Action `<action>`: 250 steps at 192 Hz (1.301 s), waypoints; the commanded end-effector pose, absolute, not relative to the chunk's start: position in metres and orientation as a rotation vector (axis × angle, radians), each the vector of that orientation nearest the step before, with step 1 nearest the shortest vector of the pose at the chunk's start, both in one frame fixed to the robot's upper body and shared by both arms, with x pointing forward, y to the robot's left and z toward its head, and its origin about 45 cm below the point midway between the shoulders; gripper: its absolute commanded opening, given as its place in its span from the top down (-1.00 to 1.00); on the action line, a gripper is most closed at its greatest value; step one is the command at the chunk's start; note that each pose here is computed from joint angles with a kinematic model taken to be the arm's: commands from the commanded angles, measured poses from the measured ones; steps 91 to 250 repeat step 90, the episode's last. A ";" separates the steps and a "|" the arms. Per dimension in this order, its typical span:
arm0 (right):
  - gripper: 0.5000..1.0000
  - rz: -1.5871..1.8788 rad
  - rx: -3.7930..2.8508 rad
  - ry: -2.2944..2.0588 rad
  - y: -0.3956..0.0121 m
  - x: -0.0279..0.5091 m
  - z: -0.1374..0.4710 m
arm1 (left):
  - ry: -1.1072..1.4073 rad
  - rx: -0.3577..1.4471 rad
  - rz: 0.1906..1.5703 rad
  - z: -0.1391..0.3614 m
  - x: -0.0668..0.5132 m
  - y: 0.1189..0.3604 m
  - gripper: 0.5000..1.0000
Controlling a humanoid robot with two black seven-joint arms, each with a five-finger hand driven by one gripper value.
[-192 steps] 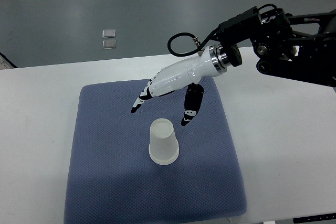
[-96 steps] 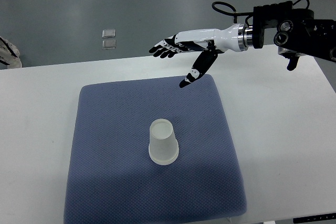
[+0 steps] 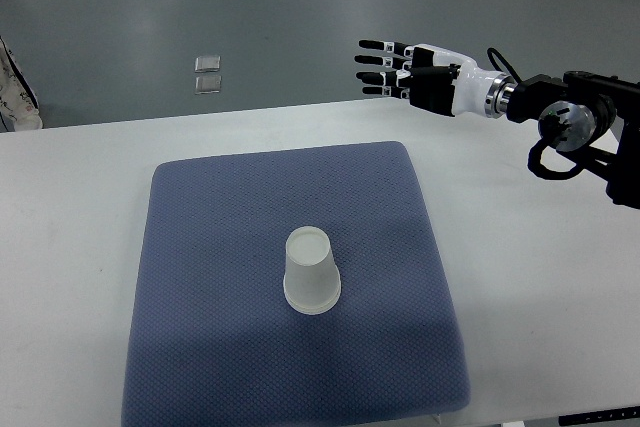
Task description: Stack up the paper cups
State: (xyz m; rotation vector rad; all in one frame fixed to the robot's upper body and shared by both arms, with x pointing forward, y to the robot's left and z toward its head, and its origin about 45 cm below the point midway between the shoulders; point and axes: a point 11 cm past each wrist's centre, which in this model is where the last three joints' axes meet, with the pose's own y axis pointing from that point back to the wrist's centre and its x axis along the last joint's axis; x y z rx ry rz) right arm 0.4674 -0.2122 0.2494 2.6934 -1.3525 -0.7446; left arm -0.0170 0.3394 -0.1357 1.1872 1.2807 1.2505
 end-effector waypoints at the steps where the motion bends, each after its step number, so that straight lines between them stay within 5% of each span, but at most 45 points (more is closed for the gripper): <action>1: -0.65 -0.872 2.661 -1.460 -0.212 0.471 0.247 | 1.280 1.187 1.251 -0.136 -0.017 0.339 -1.00; 250: -0.67 -0.949 2.699 -1.529 -0.199 0.476 0.251 | 1.280 1.187 1.251 -0.136 -0.017 0.339 -1.00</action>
